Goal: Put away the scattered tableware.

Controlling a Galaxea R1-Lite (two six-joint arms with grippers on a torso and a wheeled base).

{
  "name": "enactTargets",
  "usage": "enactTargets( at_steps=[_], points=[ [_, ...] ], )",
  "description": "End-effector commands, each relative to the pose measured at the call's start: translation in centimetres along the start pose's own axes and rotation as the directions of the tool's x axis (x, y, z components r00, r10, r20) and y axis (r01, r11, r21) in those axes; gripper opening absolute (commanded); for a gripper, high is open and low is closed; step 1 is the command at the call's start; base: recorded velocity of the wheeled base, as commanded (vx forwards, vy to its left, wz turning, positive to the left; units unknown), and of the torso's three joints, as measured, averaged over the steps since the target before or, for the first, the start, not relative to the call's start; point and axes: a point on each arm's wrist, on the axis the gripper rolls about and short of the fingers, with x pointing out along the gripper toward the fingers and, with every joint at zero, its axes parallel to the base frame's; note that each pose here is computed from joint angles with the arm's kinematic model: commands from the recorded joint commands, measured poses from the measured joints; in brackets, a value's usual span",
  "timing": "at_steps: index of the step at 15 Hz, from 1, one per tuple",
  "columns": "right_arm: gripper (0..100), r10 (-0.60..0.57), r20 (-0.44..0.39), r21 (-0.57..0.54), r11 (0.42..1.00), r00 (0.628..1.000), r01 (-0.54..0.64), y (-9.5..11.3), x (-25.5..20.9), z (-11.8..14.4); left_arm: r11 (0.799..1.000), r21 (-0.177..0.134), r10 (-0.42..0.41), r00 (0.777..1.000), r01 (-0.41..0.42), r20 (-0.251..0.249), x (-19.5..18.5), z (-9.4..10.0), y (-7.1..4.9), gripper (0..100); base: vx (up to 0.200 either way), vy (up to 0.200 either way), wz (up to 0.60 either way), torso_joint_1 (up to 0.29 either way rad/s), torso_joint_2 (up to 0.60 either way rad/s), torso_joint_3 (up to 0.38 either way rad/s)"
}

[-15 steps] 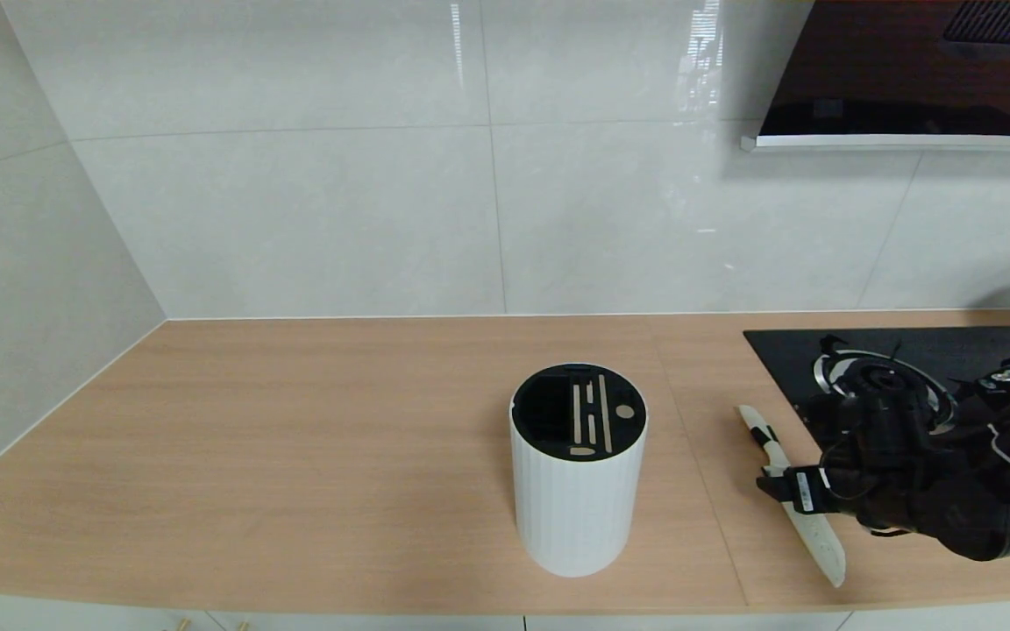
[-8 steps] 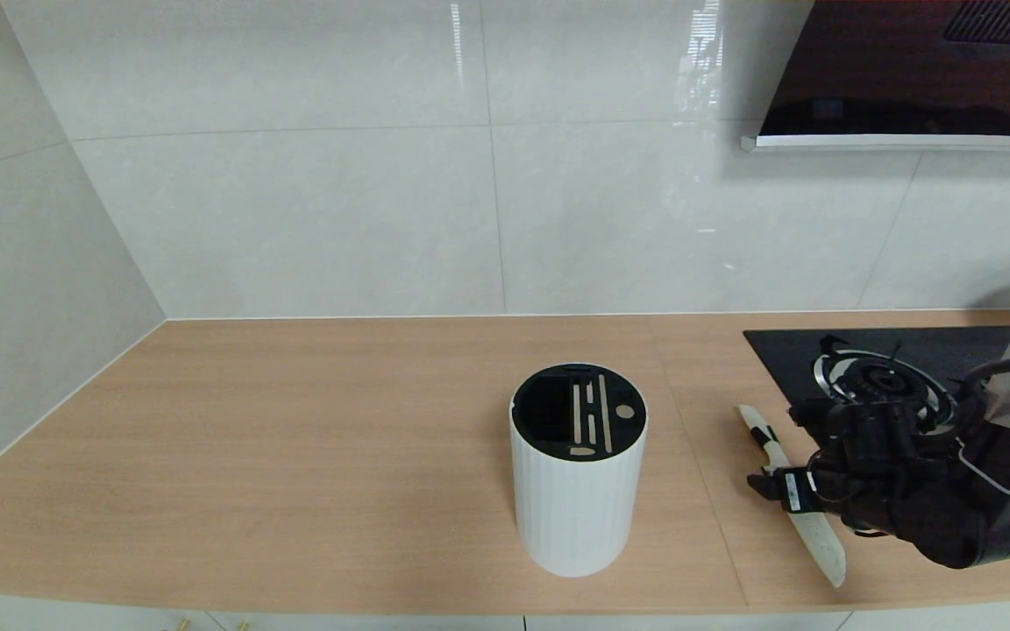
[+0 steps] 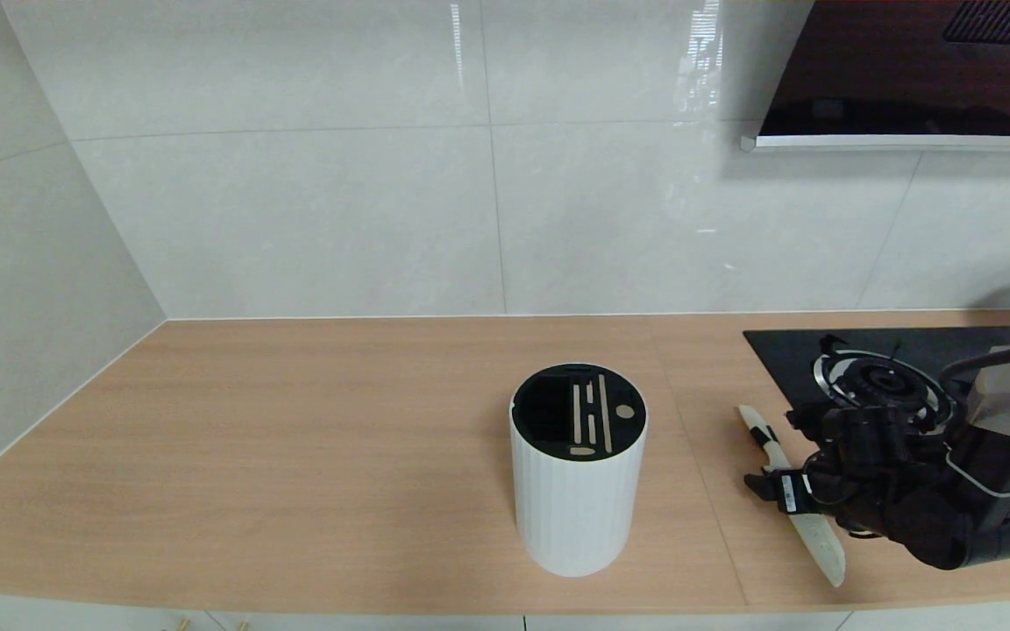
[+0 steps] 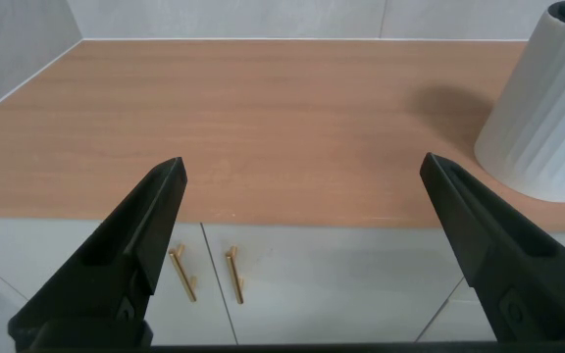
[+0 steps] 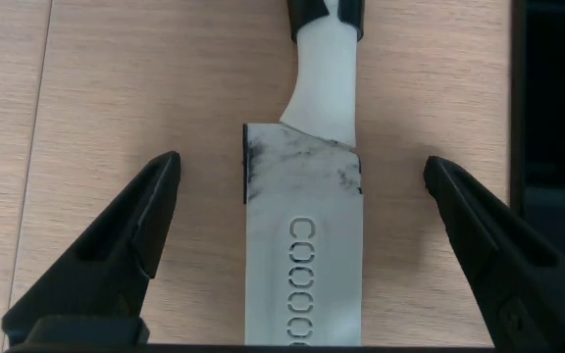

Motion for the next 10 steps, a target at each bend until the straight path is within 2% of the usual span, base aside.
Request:
enactTargets(
  at_steps=[1,2,3,10],
  points=[
    [100,-0.001,-0.003,0.0,1.0,1.0,0.001,-0.09,0.16,-0.05,1.0,-0.001,0.001,1.0,-0.001,0.0,0.0,0.0,0.0,100,0.0,0.0,0.0,0.0,0.0,0.0],
    [100,-0.003,-0.006,0.002,1.0,1.0,0.003,-0.13,0.32,-0.13,1.0,-0.001,0.001,1.0,-0.001,0.0,0.0,0.0,0.0,100,0.0,0.0,0.0,0.0,0.0,0.0],
    [0,-0.006,-0.009,0.001,1.0,1.0,0.006,-0.14,0.38,-0.22,1.0,-0.001,0.001,1.0,-0.001,0.0,0.0,0.0,0.0,100,0.0,0.0,0.0,0.0,0.0,0.0],
    [0,-0.009,-0.019,0.0,1.0,1.0,0.009,-0.14,0.52,-0.47,1.0,-0.001,0.001,1.0,-0.001,0.0,0.0,0.0,0.0,100,0.0,0.0,0.0,0.0,0.0,0.0]
  ],
)
